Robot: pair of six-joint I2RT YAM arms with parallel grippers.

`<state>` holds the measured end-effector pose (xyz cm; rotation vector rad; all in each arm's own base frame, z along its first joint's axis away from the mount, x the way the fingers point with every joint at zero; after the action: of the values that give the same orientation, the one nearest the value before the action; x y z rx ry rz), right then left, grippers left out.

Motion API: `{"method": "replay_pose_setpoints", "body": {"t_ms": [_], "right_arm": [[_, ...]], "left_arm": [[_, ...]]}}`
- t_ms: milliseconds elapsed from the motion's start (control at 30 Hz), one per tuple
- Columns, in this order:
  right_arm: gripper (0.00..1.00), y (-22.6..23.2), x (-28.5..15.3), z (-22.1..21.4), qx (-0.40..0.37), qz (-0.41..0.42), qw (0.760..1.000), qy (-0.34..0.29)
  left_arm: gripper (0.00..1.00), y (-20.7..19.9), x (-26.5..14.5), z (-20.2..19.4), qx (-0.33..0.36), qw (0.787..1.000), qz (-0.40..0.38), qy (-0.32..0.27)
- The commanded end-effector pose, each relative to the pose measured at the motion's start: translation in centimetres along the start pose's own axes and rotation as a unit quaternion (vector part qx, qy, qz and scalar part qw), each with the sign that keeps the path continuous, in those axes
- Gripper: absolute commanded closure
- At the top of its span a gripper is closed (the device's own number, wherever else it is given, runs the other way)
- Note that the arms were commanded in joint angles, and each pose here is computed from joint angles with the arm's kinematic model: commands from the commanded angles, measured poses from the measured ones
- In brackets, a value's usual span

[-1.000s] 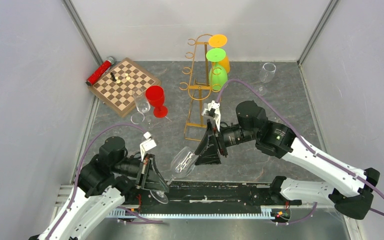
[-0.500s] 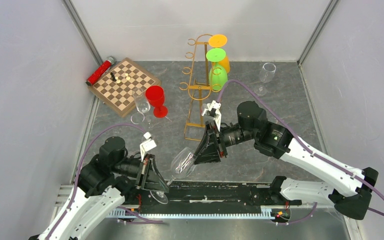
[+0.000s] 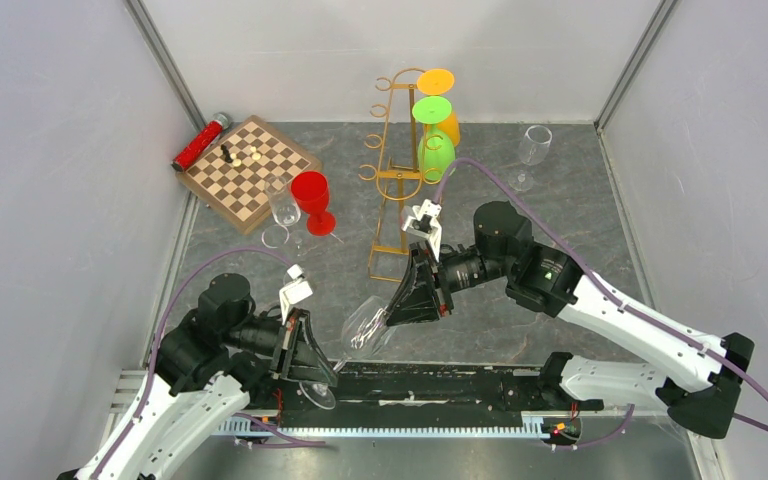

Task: Take the wine glass off the wine glass rack
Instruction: Place the wine glass at the center of the board.

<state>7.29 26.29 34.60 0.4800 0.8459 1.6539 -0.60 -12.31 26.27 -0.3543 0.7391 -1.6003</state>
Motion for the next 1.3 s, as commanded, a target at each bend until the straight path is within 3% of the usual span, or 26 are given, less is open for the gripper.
{"method": "replay_pose_setpoints", "body": {"t_ms": [0, 233, 400, 733, 1267], "right_arm": [[0.81, 1.1, 0.0, 0.3, -0.017, 0.037, 0.999, 0.004], [1.0, 0.9, 0.2, -0.2, -0.009, 0.052, 0.999, 0.009], [1.0, 1.0, 0.1, -0.4, -0.011, 0.059, 0.998, 0.01], [1.0, 1.4, -0.1, -1.0, -0.024, 0.069, 0.997, 0.017], [1.0, 0.7, -1.0, -1.5, -0.051, 0.012, 0.998, 0.031]], "left_arm": [[0.98, -0.7, -0.3, 0.7, 0.042, 0.999, -0.005, -0.012], [0.98, -0.7, -0.3, 0.8, 0.045, 0.999, -0.003, -0.013], [0.97, -0.4, -0.2, 0.7, 0.041, 0.999, 0.008, -0.011], [0.73, 0.2, -0.1, 1.2, 0.04, 0.999, 0.03, -0.013], [0.68, 2.1, 0.2, 2.7, 0.029, 0.994, 0.108, -0.014]]}}
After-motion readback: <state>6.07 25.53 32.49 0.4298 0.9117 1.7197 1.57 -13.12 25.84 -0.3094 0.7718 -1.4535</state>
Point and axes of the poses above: each gripper's point midway between its finger pads, its own x axis out along the fingers, its own y axis along the line the jaws close on, z = x × y, the point moved 7 cm from there along -x, back along the fingers, and after that the axes turned 15 degrees about x, right-handed, at the moved point
